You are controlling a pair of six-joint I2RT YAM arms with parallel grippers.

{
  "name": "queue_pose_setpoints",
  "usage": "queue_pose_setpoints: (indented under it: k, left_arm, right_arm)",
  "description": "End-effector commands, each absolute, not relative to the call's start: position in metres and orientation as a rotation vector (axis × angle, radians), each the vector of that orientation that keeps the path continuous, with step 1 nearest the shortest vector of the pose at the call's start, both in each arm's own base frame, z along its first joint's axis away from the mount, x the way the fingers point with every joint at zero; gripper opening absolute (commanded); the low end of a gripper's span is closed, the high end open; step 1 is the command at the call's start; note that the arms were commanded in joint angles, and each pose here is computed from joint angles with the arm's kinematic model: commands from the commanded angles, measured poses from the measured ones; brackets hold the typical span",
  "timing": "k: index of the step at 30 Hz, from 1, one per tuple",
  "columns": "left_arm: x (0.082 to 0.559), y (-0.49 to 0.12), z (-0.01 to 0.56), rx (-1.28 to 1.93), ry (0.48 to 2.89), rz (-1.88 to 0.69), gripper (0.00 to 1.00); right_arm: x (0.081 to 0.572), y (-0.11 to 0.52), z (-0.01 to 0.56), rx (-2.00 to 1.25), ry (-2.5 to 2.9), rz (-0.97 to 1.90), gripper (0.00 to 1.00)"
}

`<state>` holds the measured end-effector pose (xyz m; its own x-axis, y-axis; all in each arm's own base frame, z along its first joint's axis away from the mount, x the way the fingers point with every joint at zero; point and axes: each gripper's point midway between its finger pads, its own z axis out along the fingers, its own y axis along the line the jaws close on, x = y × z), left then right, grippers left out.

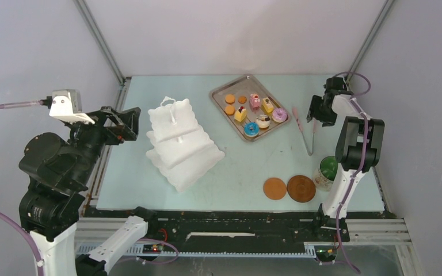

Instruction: Serve the afternoon tea

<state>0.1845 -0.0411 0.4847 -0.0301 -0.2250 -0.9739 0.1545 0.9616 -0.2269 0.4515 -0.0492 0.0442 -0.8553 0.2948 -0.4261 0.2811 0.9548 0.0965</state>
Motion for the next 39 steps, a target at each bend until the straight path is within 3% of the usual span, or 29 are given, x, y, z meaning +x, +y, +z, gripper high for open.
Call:
queue_pose_setpoints:
  k: [1,2,3,14,24,32,39]
  left_arm:
    - [0.19,-0.049,0.489,-0.042,1.556,-0.338,0.98]
    - [0.189,-0.05,0.488,-0.034,1.555,-0.34,0.98]
    - [0.189,-0.05,0.487,-0.03,1.555,-0.34,0.98]
    - [0.19,-0.052,0.476,-0.018,1.586,-0.337,0.98]
    - [0.19,-0.051,0.482,-0.035,1.576,-0.346,0.98]
    - [0.194,-0.056,0.484,-0.042,1.581,-0.372,0.98]
    - [0.193,-0.058,0.487,-0.043,1.574,-0.391,0.98]
  right_arm:
    - [0.446,-0.041,0.073,0.524,2.582,0.109,0.82]
    - [0.443,-0.038,0.076,0.528,2.562,0.121,0.97]
    - [0.44,-0.036,0.082,0.524,2.525,0.122,0.99]
    - [0.433,-0.018,0.049,0.29,2.497,-0.004,1.0]
    - [0.42,-0.031,0.013,0.196,2.591,-0.22,0.87]
    - [0.42,-0.022,0.009,0.16,2.596,-0.145,0.81]
    - [0.417,-0.014,0.015,0.163,2.598,-0.041,0.61]
